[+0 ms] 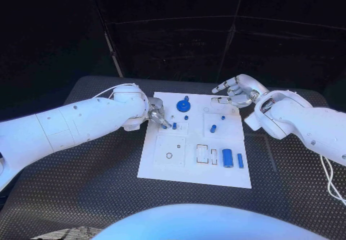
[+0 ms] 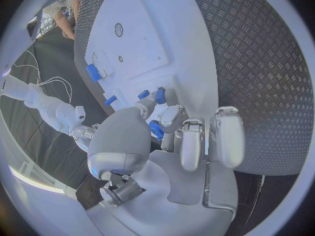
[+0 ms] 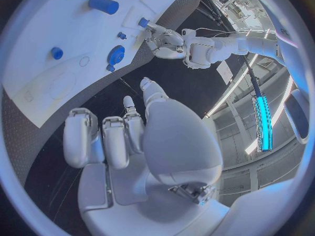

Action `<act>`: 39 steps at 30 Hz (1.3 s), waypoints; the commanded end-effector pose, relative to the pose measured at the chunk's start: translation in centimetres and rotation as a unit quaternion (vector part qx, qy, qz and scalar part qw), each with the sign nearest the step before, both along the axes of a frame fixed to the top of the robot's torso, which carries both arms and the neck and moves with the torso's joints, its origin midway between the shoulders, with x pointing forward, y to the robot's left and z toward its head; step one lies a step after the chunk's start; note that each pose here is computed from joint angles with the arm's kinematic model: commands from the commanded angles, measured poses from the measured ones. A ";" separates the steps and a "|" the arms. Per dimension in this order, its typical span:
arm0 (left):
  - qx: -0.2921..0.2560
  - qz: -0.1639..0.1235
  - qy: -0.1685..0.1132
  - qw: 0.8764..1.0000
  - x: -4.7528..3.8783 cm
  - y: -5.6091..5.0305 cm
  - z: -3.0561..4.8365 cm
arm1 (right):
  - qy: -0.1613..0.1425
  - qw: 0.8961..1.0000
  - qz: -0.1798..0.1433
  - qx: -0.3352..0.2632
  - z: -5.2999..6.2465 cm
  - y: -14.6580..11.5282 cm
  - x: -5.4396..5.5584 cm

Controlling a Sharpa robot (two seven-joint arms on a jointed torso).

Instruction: Assemble the parts on the task board

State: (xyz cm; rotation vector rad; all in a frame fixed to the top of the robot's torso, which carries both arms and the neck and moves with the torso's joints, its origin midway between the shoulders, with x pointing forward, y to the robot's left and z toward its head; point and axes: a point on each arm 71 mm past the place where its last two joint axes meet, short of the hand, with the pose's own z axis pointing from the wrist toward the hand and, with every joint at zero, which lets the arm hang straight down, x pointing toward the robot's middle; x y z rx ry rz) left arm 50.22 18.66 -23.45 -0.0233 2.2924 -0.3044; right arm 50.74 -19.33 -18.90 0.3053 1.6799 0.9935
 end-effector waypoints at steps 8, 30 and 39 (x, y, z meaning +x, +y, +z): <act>0.006 0.009 0.001 1.000 0.23 0.4 -0.34 | -0.004 1.000 0.005 0.001 0.2 0.1 0.0; -0.003 0.004 -0.005 1.000 -0.04 -0.2 -0.12 | -0.003 1.000 0.007 0.001 0.1 0.2 0.0; -0.010 0.007 -0.014 1.000 -0.16 -0.4 0.06 | -0.002 1.000 0.009 0.001 0.1 0.3 0.1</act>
